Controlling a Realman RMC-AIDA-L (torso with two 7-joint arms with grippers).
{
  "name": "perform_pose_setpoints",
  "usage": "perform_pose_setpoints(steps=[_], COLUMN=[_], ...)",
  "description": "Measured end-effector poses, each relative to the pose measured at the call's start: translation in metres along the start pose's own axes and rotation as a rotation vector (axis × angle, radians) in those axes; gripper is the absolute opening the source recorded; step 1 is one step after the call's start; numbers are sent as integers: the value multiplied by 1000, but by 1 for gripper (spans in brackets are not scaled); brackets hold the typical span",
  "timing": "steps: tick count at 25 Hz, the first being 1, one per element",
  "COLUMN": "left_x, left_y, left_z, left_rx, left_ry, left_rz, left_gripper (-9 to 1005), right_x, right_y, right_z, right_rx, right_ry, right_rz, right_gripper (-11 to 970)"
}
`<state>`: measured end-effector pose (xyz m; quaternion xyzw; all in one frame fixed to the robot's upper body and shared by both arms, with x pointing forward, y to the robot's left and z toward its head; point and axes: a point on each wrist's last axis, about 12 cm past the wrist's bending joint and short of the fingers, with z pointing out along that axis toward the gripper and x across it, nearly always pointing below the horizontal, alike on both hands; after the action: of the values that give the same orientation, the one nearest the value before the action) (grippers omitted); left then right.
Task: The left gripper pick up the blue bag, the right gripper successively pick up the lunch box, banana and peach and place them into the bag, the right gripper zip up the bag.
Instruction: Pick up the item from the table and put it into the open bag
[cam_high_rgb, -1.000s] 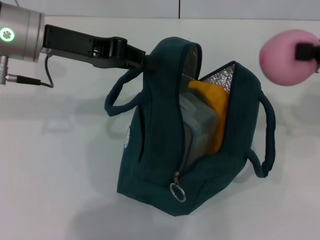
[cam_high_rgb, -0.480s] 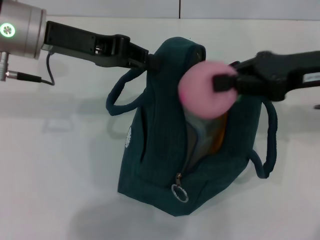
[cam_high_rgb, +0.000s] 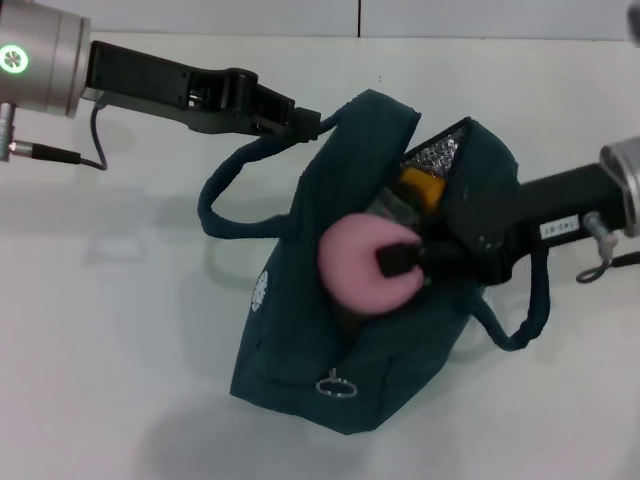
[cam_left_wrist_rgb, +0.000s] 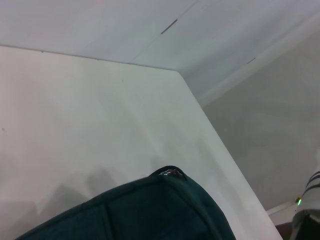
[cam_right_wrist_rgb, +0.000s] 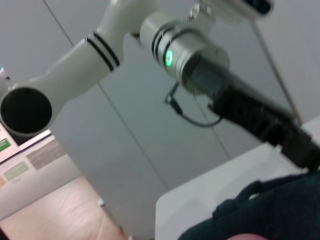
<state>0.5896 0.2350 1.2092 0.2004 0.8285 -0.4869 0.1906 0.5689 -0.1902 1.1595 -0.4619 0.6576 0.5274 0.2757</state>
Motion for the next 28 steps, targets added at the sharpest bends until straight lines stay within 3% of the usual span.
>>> perform_pose_setpoints(steps=[6, 20, 28], left_x=[0, 0, -2], left_y=[0, 0, -3], left_z=[0, 0, 5], left_rx=[0, -2, 2], left_ry=[-1, 2, 21], left_rz=[-1, -5, 54], left_gripper=[242, 249, 254], right_x=[6, 6, 3], right_y=[-1, -7, -9], right_z=[4, -13, -5], right_rx=[-11, 67, 88], right_ry=[50, 93, 132], right_rz=[42, 88, 78], right_gripper=[39, 39, 39])
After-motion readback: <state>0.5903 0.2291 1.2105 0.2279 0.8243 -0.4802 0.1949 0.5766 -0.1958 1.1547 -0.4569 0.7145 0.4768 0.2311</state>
